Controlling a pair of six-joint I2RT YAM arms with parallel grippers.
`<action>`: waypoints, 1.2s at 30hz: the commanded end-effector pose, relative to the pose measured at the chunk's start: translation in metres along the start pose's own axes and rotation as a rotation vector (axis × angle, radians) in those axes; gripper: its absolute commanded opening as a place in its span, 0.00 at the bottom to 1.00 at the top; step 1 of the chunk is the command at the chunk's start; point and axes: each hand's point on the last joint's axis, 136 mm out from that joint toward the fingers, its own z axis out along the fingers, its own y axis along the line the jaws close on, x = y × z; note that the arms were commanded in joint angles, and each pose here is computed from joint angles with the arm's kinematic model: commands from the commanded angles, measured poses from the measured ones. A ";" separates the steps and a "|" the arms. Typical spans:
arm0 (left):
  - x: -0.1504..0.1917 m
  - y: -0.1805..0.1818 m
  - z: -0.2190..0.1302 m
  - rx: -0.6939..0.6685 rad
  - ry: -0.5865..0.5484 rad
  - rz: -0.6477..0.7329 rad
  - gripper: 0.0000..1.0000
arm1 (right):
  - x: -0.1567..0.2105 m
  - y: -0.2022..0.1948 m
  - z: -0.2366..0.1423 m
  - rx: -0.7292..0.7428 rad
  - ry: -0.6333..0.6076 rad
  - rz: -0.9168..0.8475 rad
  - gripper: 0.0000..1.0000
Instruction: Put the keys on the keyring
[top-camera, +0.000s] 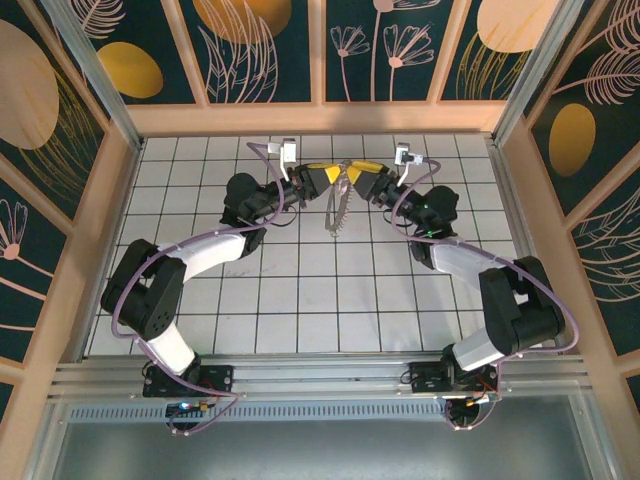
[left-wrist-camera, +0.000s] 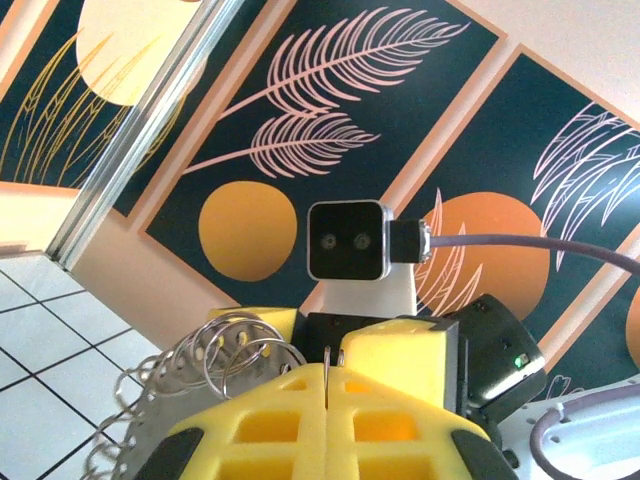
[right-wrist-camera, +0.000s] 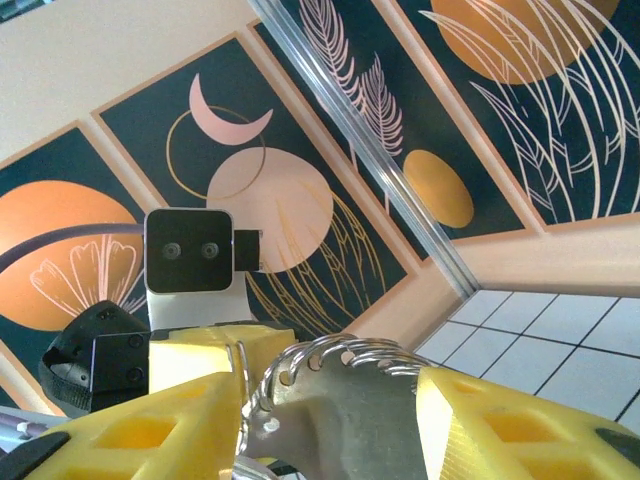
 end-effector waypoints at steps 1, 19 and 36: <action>-0.017 -0.019 0.001 0.052 -0.057 0.041 0.00 | -0.017 0.023 0.005 -0.084 -0.063 -0.047 0.50; -0.012 -0.016 0.009 0.051 -0.045 0.030 0.00 | -0.005 0.023 0.012 -0.107 -0.039 -0.022 0.24; -0.008 -0.015 0.012 0.051 -0.032 0.024 0.00 | -0.005 0.028 0.016 -0.136 -0.023 -0.025 0.00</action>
